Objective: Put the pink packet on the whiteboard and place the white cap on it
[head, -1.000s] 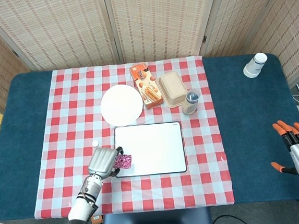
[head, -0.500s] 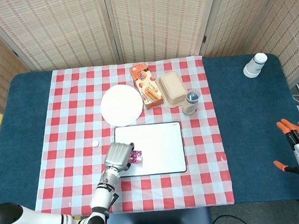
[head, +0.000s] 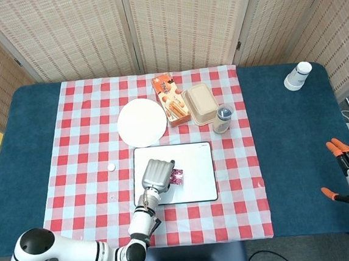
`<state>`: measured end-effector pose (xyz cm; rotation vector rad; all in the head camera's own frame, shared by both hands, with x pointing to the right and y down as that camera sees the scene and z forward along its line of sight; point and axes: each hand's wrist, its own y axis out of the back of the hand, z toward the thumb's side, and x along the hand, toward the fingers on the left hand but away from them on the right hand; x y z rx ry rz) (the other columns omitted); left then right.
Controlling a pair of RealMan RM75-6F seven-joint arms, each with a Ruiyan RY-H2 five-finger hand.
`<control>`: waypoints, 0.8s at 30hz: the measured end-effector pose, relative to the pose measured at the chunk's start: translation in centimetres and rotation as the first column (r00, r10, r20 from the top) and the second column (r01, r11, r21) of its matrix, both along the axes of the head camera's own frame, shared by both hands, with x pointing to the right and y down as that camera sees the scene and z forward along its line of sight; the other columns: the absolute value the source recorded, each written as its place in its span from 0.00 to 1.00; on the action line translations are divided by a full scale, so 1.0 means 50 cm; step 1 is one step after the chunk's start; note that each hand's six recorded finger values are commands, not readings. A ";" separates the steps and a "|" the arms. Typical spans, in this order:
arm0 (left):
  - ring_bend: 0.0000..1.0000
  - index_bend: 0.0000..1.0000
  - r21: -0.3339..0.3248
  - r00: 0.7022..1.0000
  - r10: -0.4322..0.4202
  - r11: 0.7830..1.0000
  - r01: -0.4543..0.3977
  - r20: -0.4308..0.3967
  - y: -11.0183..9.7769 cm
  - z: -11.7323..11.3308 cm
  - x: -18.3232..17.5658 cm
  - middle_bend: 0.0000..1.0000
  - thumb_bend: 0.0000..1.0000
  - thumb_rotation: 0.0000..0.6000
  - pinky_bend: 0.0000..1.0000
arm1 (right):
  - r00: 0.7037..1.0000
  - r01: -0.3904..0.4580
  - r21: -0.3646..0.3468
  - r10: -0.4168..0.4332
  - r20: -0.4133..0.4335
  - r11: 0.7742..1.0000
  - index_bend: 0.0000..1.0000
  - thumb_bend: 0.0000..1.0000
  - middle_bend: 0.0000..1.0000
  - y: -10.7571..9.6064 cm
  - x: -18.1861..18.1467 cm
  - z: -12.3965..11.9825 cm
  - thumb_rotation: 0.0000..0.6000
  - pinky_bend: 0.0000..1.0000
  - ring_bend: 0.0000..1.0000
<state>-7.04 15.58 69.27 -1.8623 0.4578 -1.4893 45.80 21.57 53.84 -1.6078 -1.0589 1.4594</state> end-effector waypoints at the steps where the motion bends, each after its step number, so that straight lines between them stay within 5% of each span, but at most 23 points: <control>1: 1.00 0.38 0.006 1.000 0.000 1.000 0.000 -0.001 -0.003 0.002 0.005 1.00 0.27 1.00 1.00 | 1.000 0.000 -0.001 0.000 0.000 1.000 0.07 0.00 0.03 0.000 0.000 0.000 1.00 0.05 0.00; 15: 1.00 0.35 0.029 1.000 -0.007 1.000 0.006 0.025 -0.020 0.040 0.025 1.00 0.26 1.00 1.00 | 1.000 0.011 -0.011 -0.011 -0.005 1.000 0.07 0.00 0.03 0.002 -0.005 0.006 1.00 0.05 0.00; 24: 1.00 0.23 0.065 0.998 0.010 0.998 -0.014 0.067 -0.032 0.052 0.006 1.00 0.25 1.00 1.00 | 1.000 0.015 -0.016 -0.015 -0.009 1.000 0.07 0.00 0.03 0.003 -0.006 0.010 1.00 0.05 0.00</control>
